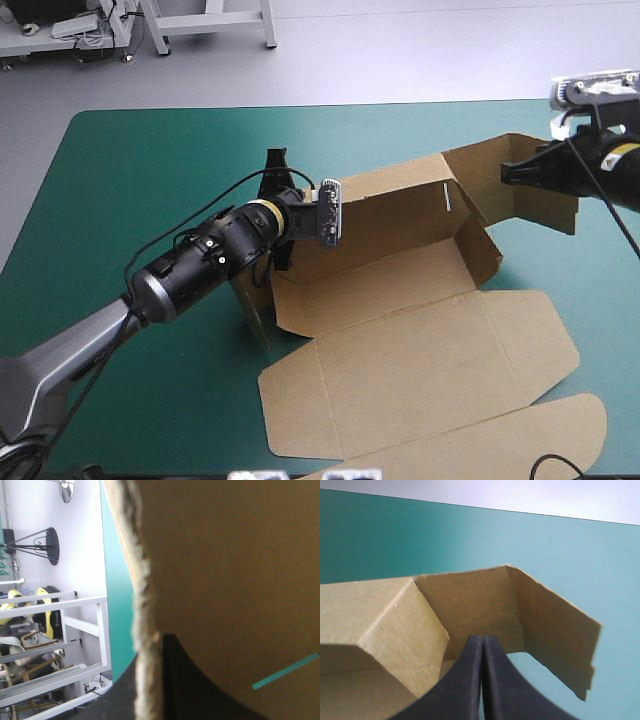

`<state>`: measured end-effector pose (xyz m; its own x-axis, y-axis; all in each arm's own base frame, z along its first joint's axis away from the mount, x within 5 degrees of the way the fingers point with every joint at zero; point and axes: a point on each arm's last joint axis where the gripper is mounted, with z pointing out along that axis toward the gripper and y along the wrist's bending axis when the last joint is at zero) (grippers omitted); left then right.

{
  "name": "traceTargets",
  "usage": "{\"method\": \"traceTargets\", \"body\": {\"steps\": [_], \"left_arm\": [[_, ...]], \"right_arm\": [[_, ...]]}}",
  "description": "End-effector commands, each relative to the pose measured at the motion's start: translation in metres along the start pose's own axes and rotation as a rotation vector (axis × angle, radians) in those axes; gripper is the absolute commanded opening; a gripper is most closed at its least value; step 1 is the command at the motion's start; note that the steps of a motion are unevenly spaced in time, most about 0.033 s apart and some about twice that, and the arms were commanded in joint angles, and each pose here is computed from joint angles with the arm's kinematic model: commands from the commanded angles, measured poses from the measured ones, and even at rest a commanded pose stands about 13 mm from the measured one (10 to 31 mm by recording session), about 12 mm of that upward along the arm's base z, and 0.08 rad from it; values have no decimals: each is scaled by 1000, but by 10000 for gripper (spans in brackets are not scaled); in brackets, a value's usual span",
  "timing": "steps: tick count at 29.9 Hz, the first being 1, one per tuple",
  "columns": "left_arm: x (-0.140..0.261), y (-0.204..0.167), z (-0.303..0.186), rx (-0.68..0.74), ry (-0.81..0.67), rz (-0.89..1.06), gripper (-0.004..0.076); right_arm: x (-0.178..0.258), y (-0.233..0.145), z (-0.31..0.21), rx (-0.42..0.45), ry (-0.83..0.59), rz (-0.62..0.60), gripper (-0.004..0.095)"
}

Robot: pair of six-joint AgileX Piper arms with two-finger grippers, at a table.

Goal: Fold the box

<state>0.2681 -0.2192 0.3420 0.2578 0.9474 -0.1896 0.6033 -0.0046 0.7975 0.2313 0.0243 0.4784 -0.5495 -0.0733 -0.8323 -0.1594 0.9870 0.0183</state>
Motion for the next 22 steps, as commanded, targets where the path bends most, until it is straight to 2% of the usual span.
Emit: {"method": "traceTargets", "body": {"steps": [1,9,13,22], "left_arm": [[-2,11,-20,-130,-78,55,-9],[-7,16,-21,-220,-101,185,-8],[-14,15,-24,-241,-112,242,-8],[-6,10,-21,-168,-48,78,-9]], "right_arm": [[-27,4,-2,-44,-82,-27,-18],[-46,2,36,-65,20,-28,-18],[-46,1,47,-64,27,-28,-18],[-42,0,76,-83,90,-15,-18]]}}
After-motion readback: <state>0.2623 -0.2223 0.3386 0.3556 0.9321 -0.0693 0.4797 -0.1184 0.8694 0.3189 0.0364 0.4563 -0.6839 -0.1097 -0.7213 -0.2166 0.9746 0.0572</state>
